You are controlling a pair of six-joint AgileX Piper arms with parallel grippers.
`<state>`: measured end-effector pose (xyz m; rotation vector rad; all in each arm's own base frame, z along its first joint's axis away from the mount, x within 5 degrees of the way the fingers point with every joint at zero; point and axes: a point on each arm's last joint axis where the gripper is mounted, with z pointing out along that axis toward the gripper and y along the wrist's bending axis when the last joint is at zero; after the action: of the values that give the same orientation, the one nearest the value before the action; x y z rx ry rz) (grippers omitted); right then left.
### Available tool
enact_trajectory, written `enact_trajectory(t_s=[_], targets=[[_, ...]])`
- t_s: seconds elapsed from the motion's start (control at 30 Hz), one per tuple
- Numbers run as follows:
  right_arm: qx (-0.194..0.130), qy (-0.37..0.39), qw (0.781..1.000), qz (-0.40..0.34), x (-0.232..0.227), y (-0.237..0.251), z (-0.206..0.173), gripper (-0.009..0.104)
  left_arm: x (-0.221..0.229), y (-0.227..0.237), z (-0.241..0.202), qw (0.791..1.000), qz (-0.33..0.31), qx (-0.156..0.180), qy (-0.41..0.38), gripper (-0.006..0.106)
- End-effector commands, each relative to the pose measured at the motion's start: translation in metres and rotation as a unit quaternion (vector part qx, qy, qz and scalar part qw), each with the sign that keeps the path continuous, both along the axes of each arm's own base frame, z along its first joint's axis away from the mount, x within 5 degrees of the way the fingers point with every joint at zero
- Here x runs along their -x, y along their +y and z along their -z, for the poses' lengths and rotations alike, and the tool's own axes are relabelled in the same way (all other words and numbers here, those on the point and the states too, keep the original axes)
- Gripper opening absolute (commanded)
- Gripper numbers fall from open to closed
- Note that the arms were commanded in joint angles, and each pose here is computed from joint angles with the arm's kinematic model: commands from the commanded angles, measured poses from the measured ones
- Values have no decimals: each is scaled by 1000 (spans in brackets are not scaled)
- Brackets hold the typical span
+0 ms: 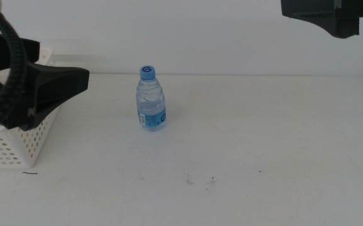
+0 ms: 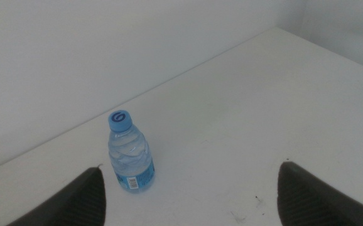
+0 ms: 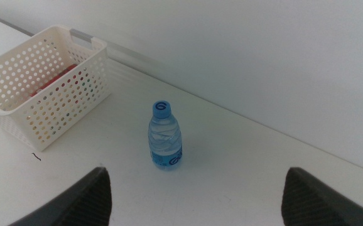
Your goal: Use arms to grab the bottles and put them into the dustbin to the left of the table.
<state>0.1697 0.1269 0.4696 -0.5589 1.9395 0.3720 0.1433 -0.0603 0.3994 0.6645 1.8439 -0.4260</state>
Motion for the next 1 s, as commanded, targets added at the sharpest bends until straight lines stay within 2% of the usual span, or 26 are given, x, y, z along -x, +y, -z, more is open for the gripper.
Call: enact_trajectory(t_s=[0.0,0.13,0.2,0.33,0.4,0.47,0.5,0.6,0.67,0.73,0.8,0.83,0.97], targets=[[-2,-12,1000,-3,1,0,-4,93,1,-1,0,1000,1,5,-2,94],[-2,-12,1000,-3,1,0,-4,93,-9,7,-11,996,-60,21,-64,94],[-1,-12,1000,-3,1,0,-4,93,-7,8,-19,995,-61,23,-78,94],[-2,-13,1000,-3,2,-1,-4,93,-1,9,-31,993,-60,16,-101,94],[-2,-12,1000,-3,2,-1,-4,93,1,11,-35,991,-66,-4,-116,94],[-2,-12,1000,-3,2,-1,-4,93,1,13,-32,991,-84,-11,-101,94],[-2,-12,1000,-3,2,-1,-4,93,3,14,-28,992,-102,-2,-79,94],[-2,-12,1000,-3,2,-1,-4,93,9,13,0,988,-145,46,-31,94],[-2,-12,1000,-3,2,-1,-4,93,11,10,26,986,-141,43,-79,94],[-2,-12,1000,-3,2,-1,-4,93,12,3,57,978,-127,96,-137,94],[-2,-12,1000,-3,2,-1,-4,93,13,-2,99,968,-122,148,-161,94],[-2,-12,1000,-3,2,-1,-4,93,14,-3,118,966,-125,161,-156,94],[-2,-12,1000,-3,2,-1,-4,93,13,-3,170,974,-151,150,-81,94]])
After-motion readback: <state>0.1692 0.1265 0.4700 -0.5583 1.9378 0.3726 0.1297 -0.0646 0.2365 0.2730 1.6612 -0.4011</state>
